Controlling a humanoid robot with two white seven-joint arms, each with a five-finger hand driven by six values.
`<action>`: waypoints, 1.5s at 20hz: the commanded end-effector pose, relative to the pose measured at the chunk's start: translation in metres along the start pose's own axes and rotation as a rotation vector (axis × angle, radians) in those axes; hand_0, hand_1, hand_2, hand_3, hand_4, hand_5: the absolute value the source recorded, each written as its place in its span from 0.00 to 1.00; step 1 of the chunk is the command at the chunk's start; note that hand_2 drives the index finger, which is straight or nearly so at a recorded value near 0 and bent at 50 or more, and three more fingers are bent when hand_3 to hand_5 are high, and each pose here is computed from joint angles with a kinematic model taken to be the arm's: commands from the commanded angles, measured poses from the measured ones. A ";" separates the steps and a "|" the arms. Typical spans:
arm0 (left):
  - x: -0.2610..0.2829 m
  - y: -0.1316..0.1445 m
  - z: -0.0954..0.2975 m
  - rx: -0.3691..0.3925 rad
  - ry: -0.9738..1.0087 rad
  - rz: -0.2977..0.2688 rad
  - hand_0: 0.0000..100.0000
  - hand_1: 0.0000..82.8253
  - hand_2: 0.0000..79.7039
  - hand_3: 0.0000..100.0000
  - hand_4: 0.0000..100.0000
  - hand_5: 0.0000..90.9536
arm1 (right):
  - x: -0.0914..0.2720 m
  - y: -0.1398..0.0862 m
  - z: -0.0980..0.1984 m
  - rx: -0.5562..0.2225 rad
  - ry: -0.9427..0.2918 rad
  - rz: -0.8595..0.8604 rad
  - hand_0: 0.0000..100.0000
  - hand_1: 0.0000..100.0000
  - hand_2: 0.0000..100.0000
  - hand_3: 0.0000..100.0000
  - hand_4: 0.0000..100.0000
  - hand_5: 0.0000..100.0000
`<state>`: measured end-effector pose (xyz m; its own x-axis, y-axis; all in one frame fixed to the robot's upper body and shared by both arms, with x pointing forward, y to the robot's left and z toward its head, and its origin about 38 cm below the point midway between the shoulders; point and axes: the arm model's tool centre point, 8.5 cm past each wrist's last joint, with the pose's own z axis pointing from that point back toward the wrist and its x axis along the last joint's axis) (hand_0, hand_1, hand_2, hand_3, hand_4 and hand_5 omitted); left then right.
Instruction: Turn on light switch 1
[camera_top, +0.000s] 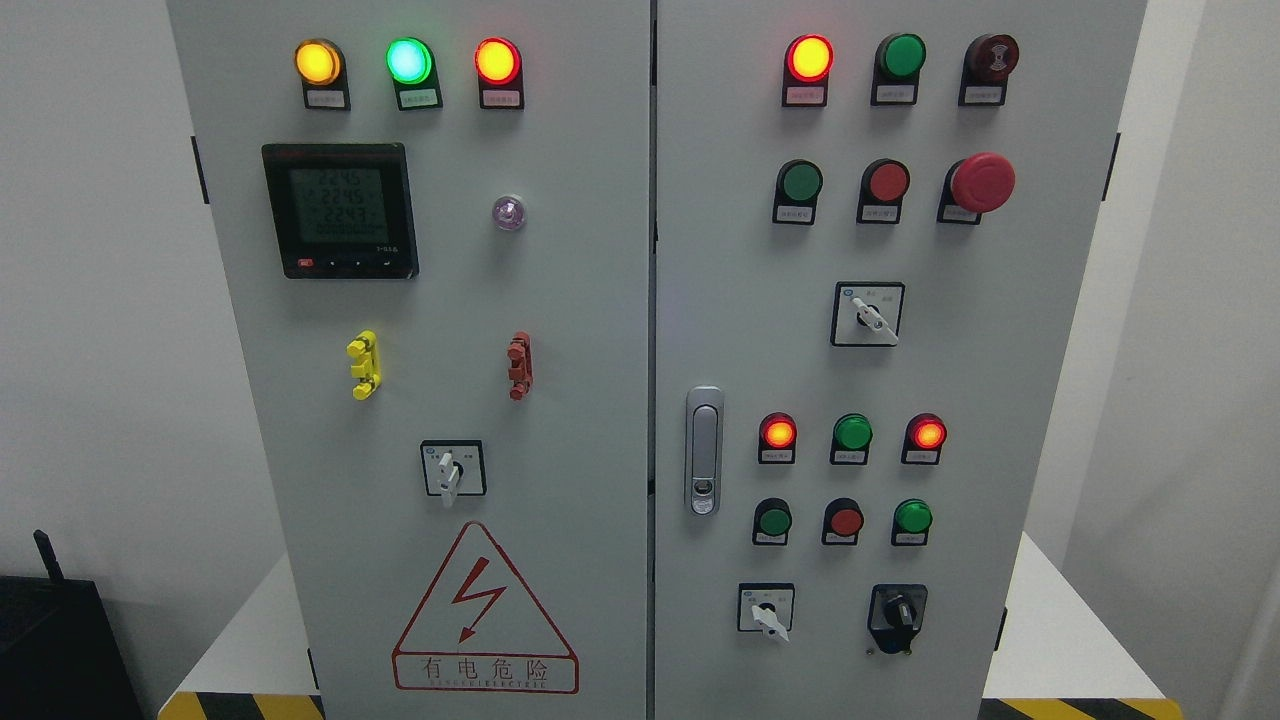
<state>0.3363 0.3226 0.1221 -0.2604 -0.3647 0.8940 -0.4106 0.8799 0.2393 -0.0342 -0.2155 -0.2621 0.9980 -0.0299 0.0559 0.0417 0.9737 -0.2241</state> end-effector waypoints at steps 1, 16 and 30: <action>0.054 -0.063 -0.025 -0.079 -0.105 0.064 0.38 0.45 0.61 0.78 0.80 0.80 | 0.000 0.000 0.000 0.001 0.001 0.001 0.12 0.39 0.00 0.00 0.00 0.00; 0.097 -0.107 -0.052 -0.109 -0.142 0.099 0.38 0.56 0.64 0.81 0.83 0.82 | 0.001 0.000 0.000 0.000 0.000 -0.001 0.12 0.39 0.00 0.00 0.00 0.00; 0.124 -0.121 -0.075 -0.029 -0.107 0.113 0.38 0.61 0.65 0.82 0.83 0.82 | 0.000 0.000 0.000 0.001 0.001 0.001 0.12 0.39 0.00 0.00 0.00 0.00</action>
<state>0.4158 0.2180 0.2225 -0.3767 -0.3064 0.8742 -0.3790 0.9121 0.1564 -0.0340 -0.2156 -0.2621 0.9980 -0.0300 0.0563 0.0419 0.9736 -0.2243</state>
